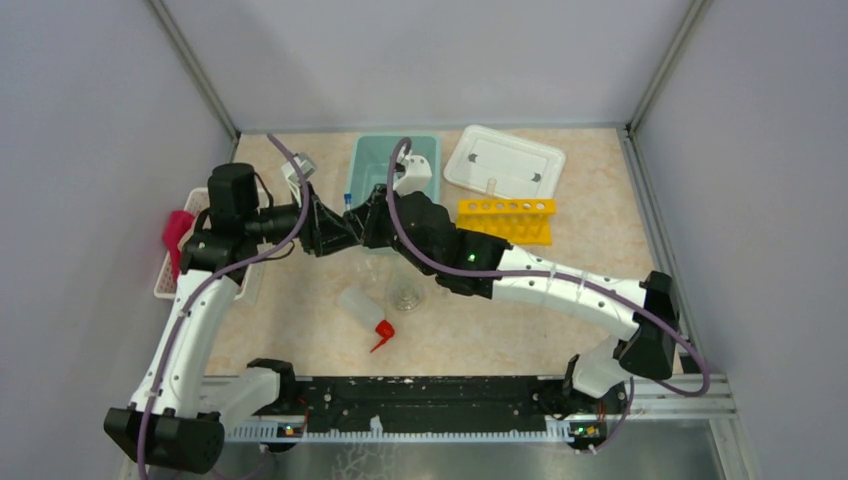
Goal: Organize the chemistry lab equipment
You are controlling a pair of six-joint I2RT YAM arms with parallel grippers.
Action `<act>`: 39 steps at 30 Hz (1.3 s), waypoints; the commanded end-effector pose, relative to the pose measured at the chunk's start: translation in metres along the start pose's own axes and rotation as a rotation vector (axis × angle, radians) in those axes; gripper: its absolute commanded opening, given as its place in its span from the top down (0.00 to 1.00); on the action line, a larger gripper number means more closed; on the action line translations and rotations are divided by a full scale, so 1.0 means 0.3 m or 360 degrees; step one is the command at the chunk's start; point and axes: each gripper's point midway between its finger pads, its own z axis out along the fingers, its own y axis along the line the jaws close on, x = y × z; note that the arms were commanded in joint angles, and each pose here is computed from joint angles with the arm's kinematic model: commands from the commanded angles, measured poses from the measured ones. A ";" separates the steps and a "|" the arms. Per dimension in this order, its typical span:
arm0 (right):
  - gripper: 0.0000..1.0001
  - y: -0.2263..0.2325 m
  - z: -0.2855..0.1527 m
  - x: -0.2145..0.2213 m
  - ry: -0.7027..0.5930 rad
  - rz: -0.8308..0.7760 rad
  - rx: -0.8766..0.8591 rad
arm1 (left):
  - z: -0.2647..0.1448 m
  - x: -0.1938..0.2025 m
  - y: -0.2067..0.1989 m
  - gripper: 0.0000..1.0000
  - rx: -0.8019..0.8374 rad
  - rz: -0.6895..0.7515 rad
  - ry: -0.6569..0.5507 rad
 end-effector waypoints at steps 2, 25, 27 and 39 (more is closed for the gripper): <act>1.00 0.115 -0.041 -0.091 -0.0092 0.0084 -0.0168 | 0.001 -0.012 -0.008 0.56 0.0045 0.0045 -0.0021; 0.58 0.088 -0.027 -0.119 0.0371 -0.0103 -0.0211 | -0.030 0.007 -0.009 0.89 0.0005 0.0403 0.0002; 0.58 0.097 -0.020 -0.107 0.0411 -0.0130 -0.0229 | -0.029 0.006 -0.006 0.89 0.0000 0.0401 0.0005; 0.87 0.083 -0.020 -0.109 0.0458 -0.0194 -0.0207 | -0.028 0.010 0.009 0.89 -0.0024 0.0414 0.0025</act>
